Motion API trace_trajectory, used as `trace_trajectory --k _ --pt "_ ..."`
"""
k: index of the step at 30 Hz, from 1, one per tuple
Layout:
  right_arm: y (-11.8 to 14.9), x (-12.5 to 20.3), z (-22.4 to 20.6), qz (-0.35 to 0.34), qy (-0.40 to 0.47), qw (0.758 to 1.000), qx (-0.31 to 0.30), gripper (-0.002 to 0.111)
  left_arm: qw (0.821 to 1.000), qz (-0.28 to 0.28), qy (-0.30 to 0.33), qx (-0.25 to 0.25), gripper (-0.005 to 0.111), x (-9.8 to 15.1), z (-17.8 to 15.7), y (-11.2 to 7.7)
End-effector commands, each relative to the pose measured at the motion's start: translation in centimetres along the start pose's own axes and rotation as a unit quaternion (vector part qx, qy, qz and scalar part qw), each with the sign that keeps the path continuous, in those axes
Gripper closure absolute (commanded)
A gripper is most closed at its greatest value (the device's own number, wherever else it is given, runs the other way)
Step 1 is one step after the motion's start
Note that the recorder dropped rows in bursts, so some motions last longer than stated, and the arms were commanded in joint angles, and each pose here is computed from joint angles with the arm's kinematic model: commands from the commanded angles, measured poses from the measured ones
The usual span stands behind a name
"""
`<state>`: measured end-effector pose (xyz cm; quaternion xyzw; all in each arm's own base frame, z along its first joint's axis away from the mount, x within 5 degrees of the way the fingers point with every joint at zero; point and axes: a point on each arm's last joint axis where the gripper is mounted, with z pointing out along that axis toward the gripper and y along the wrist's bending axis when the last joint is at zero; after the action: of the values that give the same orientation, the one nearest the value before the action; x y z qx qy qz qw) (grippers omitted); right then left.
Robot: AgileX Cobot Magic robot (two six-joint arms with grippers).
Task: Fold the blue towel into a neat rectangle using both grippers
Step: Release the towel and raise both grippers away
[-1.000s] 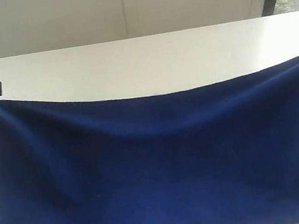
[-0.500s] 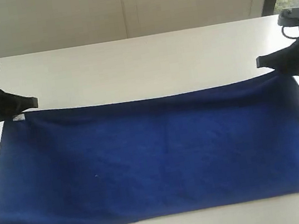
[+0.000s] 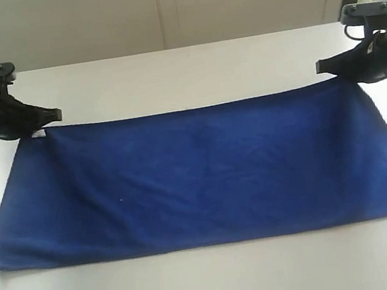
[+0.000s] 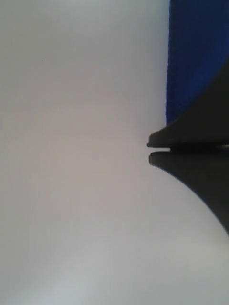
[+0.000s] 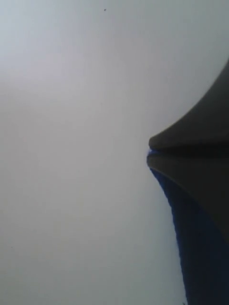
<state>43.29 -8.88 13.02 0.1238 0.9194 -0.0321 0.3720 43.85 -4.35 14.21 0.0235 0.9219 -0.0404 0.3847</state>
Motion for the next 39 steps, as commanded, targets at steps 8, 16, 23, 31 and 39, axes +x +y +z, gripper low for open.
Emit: trace_trajectory --k 8,16,23,31,39 --pt "-0.1 0.8 2.1 -0.005 0.009 1.000 0.000 0.108 1.000 -0.007 -0.005 0.000 0.106 -0.3 0.9 -0.1" --pt "0.1 0.4 2.2 -0.005 -0.015 1.000 -0.007 0.099 1.000 -0.005 -0.024 -0.006 0.048 -0.7 0.9 0.1" --pt "0.1 -1.9 -0.7 -0.005 -0.037 0.999 -0.004 0.061 0.999 0.012 -0.047 -0.003 0.044 -2.4 -1.1 0.0" --pt "-0.6 -2.6 -6.4 -0.008 0.078 0.996 0.039 0.104 0.996 0.047 0.055 0.056 0.079 -3.1 -6.6 -1.4" --pt "-0.4 -1.2 -11.9 -0.023 0.165 0.986 0.025 0.108 0.985 0.035 0.149 0.074 0.107 -3.2 -13.1 -1.6"
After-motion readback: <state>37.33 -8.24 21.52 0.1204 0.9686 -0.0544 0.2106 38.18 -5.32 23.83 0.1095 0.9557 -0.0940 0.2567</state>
